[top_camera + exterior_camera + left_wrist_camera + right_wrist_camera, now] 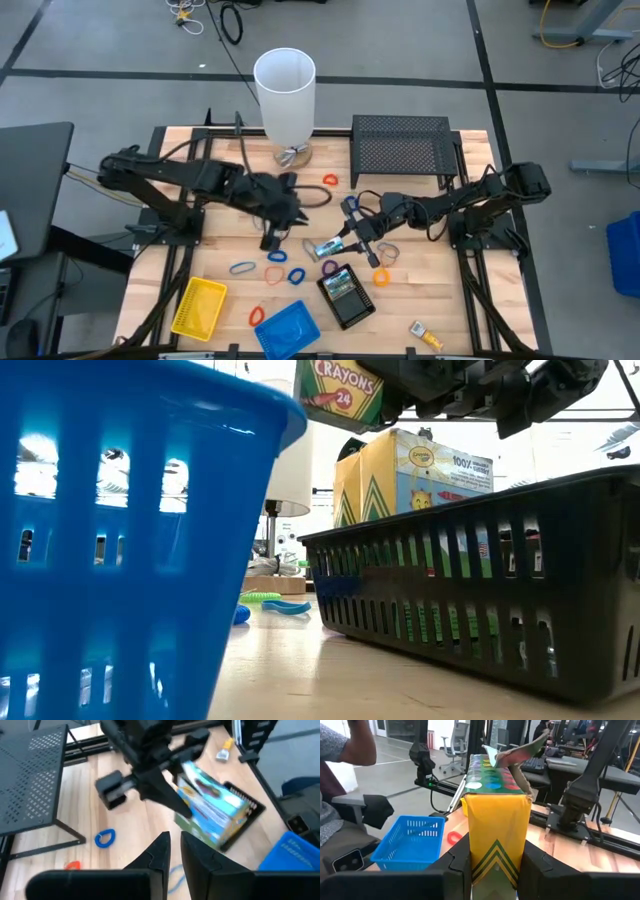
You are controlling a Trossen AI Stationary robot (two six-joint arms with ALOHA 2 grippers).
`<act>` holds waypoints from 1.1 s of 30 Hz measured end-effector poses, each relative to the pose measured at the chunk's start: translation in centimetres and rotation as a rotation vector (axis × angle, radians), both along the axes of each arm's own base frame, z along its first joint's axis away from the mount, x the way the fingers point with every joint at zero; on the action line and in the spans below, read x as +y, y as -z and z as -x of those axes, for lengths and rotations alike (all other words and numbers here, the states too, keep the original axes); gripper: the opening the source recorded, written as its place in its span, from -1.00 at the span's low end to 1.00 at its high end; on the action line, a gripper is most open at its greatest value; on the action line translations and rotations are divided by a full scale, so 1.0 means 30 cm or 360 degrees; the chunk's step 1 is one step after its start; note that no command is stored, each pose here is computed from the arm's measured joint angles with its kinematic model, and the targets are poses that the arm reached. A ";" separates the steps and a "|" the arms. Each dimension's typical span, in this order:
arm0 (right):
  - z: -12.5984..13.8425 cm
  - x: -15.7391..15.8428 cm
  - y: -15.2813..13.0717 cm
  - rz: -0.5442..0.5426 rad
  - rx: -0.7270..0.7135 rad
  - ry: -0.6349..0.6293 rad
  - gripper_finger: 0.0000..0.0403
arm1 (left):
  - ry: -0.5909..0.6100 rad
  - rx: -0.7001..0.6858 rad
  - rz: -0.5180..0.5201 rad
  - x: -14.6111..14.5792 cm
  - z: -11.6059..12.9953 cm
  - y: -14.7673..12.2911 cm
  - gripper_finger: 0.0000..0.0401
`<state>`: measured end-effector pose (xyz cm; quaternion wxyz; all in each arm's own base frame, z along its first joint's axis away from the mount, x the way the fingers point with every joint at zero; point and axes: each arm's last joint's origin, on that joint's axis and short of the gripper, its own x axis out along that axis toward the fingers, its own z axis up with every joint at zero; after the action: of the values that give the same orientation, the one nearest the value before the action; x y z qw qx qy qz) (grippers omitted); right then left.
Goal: Pick & Place Office Desk Supplies
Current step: Put the yellow crayon box into the black bin
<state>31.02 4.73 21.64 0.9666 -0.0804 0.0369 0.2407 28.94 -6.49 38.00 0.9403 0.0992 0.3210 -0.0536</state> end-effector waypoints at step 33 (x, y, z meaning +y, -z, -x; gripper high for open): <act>0.161 0.390 0.073 -0.0009 0.0327 -0.0120 -0.50 | -0.0009 -0.0386 -0.0027 -0.121 0.143 0.504 -0.73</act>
<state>26.19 16.44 19.45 0.9482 -0.0538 0.1319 0.2840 24.65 -10.13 22.89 0.9715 0.1121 0.2055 -0.0359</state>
